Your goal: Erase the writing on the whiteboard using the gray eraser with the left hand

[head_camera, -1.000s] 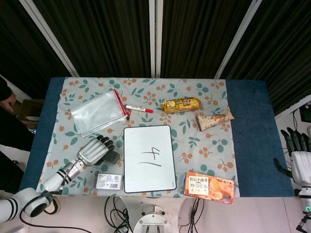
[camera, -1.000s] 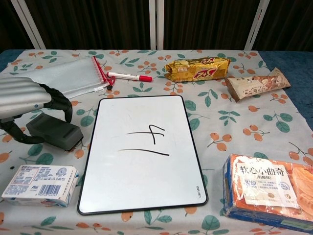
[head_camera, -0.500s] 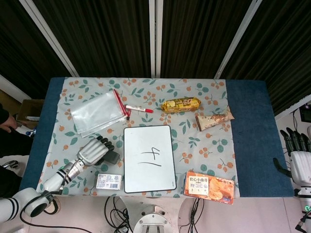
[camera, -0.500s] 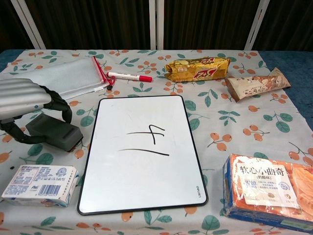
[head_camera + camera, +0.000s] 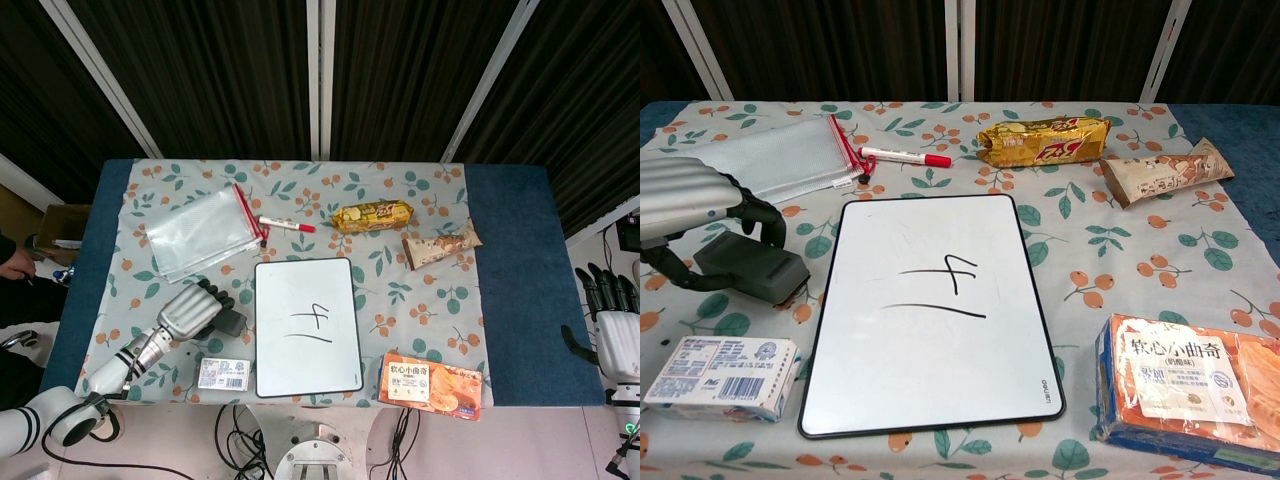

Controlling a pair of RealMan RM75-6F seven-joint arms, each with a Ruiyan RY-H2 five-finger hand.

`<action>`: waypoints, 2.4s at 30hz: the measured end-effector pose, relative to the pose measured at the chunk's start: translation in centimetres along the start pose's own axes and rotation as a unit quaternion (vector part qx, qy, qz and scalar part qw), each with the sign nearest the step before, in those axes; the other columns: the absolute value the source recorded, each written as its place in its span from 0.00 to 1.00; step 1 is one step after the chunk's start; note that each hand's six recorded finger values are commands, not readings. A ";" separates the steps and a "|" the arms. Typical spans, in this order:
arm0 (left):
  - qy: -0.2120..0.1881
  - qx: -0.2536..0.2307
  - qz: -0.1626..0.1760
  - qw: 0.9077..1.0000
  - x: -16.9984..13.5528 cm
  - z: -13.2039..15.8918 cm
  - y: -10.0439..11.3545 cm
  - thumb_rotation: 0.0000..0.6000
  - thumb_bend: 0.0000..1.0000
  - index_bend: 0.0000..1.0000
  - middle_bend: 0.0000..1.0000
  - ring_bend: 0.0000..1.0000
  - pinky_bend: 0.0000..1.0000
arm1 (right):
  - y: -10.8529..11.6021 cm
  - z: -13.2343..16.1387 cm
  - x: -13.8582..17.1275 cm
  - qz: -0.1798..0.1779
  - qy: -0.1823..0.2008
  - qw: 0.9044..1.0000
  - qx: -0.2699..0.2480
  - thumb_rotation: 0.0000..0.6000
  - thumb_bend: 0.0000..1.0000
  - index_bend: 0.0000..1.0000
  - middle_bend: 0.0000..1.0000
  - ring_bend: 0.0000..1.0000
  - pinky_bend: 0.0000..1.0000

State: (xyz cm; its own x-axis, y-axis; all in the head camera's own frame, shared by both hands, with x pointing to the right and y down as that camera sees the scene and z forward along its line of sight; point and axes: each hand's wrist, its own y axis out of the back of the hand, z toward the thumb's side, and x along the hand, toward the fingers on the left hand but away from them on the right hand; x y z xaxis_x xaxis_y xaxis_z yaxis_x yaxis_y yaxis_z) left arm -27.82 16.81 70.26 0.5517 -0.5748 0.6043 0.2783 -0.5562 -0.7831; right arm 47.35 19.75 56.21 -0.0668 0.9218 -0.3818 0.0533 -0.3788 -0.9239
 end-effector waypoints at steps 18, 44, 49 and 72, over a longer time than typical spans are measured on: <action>-0.012 -0.010 0.046 0.999 0.1 1.2 3.1 1.00 0.46 0.50 0.42 0.42 0.38 | -0.1 -0.1 0.0 0.000 -0.001 1.000 -0.004 1.00 0.25 0.00 0.00 0.00 0.00; -0.111 0.056 0.024 0.992 4.7 13.6 3.6 1.00 0.46 0.52 0.43 0.43 0.38 | 1.4 -1.8 0.5 -0.030 -0.009 0.999 -0.022 1.00 0.25 0.00 0.00 0.00 0.00; -0.106 0.062 0.021 0.992 5.1 13.8 3.0 1.00 0.46 0.52 0.43 0.43 0.38 | 1.4 -1.7 0.5 -0.028 0.000 0.999 -0.023 1.00 0.25 0.00 0.00 0.00 0.00; -0.104 0.042 0.041 0.993 8.2 16.3 3.2 1.00 0.46 0.54 0.45 0.44 0.38 | 2.0 -3.1 0.9 -0.038 -0.008 0.999 -0.030 1.00 0.24 0.00 0.00 0.00 0.00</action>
State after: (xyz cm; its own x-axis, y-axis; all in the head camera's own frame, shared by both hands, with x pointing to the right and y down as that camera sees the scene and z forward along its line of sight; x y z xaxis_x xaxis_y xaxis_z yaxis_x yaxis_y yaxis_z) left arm -9.59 20.03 70.31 0.7228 -0.4749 0.5020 0.2862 -0.4555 -0.8430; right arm 50.44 20.03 54.07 -0.0896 0.9459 -0.3117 0.1078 -0.3020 -0.9472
